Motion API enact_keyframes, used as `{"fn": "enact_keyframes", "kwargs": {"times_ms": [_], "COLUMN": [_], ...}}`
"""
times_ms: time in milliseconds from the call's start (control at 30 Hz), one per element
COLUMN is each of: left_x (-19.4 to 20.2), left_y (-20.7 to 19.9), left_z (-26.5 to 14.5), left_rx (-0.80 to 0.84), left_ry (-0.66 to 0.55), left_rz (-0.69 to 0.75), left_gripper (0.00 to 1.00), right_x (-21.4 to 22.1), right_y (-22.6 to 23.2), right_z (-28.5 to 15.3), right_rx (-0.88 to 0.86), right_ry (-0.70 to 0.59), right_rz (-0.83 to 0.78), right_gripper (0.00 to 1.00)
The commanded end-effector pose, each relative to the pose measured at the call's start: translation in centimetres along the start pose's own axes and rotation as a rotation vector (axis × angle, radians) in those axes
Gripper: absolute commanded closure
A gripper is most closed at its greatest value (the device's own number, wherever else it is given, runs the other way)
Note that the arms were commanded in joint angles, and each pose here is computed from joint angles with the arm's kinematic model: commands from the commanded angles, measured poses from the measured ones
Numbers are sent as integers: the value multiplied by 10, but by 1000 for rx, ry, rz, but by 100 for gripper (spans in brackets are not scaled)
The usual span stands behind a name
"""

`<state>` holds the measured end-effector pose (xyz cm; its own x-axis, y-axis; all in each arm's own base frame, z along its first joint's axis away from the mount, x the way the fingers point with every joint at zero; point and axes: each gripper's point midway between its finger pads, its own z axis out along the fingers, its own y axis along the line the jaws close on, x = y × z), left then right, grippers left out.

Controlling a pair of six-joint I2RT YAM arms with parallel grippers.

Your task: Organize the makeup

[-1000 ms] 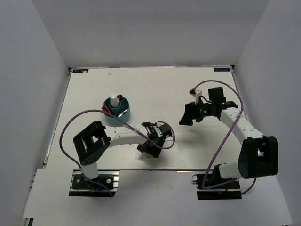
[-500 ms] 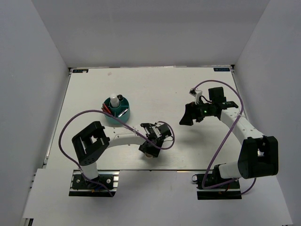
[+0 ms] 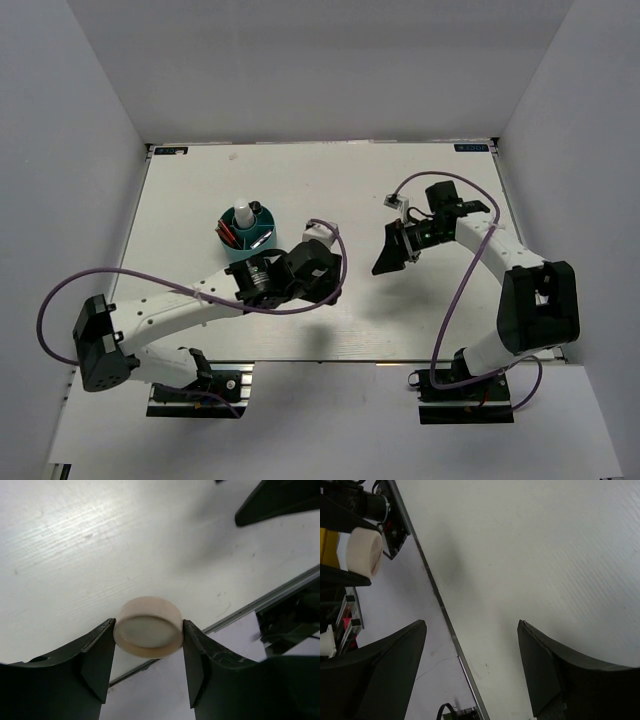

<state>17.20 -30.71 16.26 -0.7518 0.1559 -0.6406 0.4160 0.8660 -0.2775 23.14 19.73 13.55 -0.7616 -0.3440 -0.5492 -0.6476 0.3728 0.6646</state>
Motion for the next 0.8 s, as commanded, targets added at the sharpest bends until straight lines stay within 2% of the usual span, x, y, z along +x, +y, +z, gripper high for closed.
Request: {"fn": "enact_keyframes", "kwargs": {"times_ms": [0, 233, 767], "left_x": [-25, -25, -32], "left_y": [16, 15, -5], "left_z": [-13, -13, -8], "left_rx": [-67, -75, 18], "left_ry": [-113, -102, -91], "left_rz": [-50, -46, -11], "left_gripper": [57, 57, 57], "right_x": [-17, -51, -44], "right_y": [30, 62, 88], "right_z": [0, 12, 51], "right_rx": [-90, -175, -258], "right_ry": [-5, 6, 156], "right_rz": [-59, -55, -57], "right_gripper": [22, 24, 21]}}
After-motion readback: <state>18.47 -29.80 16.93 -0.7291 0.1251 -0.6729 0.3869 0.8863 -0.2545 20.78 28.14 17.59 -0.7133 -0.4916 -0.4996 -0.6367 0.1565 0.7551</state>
